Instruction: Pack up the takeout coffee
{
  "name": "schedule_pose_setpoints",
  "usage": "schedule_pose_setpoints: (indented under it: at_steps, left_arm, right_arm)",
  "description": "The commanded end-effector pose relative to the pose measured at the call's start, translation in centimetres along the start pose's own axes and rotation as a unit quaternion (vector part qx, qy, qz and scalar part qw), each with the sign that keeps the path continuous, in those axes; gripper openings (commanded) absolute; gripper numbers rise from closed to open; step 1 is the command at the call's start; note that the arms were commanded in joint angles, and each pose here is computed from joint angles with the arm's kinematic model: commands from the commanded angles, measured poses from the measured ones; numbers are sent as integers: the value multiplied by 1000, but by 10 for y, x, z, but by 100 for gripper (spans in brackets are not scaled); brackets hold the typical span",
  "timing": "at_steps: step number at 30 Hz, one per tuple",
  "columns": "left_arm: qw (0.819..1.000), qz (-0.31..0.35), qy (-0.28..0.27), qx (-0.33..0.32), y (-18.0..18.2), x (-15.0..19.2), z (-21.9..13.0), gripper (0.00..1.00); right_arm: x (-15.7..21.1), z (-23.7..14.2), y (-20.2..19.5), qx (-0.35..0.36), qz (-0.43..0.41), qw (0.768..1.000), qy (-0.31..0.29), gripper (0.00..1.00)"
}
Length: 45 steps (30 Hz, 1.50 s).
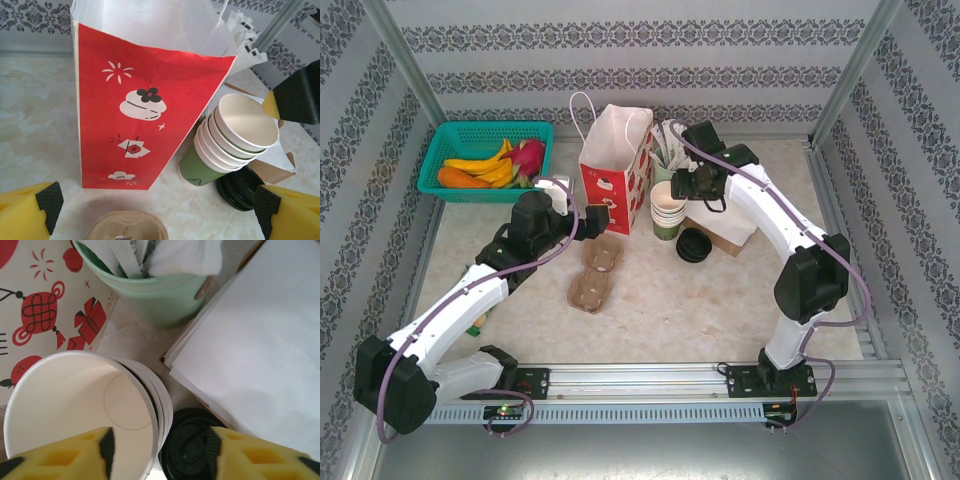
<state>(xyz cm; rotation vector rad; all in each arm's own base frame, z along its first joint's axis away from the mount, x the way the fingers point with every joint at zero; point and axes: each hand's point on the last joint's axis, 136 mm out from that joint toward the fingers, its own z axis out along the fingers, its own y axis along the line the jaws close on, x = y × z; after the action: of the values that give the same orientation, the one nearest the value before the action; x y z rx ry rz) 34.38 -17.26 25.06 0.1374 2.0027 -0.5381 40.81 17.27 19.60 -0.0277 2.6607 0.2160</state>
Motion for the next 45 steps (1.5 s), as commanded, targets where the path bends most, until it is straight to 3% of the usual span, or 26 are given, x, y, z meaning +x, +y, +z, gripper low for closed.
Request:
schedule_pose_setpoints:
  at_steps: [1,7,26,31,36,45]
  left_arm:
    - [1000,-14,12,-15,0,-3,3,99]
    - [999,10,17,-33,6,-3,4,99]
    - [997,32,0,-66,17,-9,-2,99]
    - [997,35,-5,-66,16,-12,-6,99]
    - [997,36,-8,-66,16,-14,-7,99]
    - [997,32,-9,-71,18,-14,-7,99]
  right_arm:
    - [4,-1,0,16,-11,1000,18,49]
    - [-2,6,1,32,-20,999,25,36]
    - [0,14,9,29,-39,998,41,27]
    - [-3,10,12,26,-47,998,38,7]
    - [-8,-2,11,34,-53,998,19,0]
    - [-23,-33,22,-2,-53,998,-37,0]
